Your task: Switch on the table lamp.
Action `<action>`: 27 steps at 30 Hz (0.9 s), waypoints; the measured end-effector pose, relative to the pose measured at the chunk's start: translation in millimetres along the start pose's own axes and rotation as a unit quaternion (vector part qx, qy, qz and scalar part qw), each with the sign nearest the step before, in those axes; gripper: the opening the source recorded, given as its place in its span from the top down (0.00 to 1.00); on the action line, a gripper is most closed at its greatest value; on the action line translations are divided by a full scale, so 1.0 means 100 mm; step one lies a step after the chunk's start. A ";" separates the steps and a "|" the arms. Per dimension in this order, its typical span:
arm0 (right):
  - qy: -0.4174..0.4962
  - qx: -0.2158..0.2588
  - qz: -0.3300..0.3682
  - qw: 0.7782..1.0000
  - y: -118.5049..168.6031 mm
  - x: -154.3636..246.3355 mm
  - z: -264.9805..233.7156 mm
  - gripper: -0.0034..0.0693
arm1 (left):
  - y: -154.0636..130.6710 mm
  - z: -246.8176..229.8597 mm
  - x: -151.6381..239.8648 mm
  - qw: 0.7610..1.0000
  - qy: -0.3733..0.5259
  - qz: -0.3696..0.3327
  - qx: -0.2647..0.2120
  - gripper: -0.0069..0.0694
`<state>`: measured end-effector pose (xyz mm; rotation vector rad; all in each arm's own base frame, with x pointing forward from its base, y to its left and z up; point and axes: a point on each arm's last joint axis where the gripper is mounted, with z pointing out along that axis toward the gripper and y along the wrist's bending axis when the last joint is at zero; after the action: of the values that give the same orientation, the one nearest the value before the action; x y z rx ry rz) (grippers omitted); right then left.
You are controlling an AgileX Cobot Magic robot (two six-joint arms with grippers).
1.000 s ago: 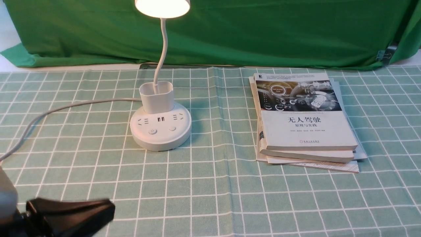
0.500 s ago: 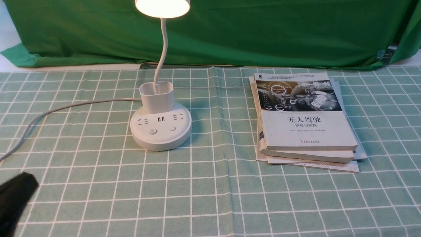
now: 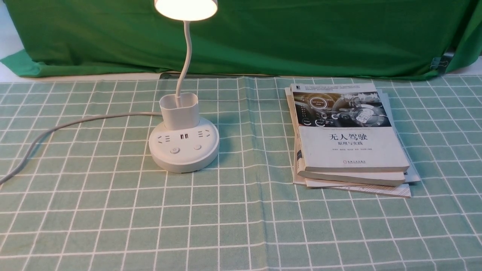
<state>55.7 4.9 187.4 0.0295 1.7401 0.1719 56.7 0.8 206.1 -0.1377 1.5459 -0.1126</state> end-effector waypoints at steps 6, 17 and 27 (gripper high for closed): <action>0.000 0.000 0.000 1.000 0.00 0.00 0.00 0.63 | 0.01 -0.02 0.16 0.996 0.086 0.020 -0.003 0.88; 0.000 0.000 0.000 1.000 0.00 0.00 0.00 0.63 | -0.02 -0.02 0.18 0.993 0.098 0.058 0.023 0.88; 0.000 0.000 0.000 1.000 0.00 0.00 0.00 0.63 | -0.02 -0.02 0.15 0.994 0.083 0.063 0.023 0.88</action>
<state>55.6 4.9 187.5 0.0295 1.7392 0.1720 55.5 -3.6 191.2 0.0071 1.7120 -0.0605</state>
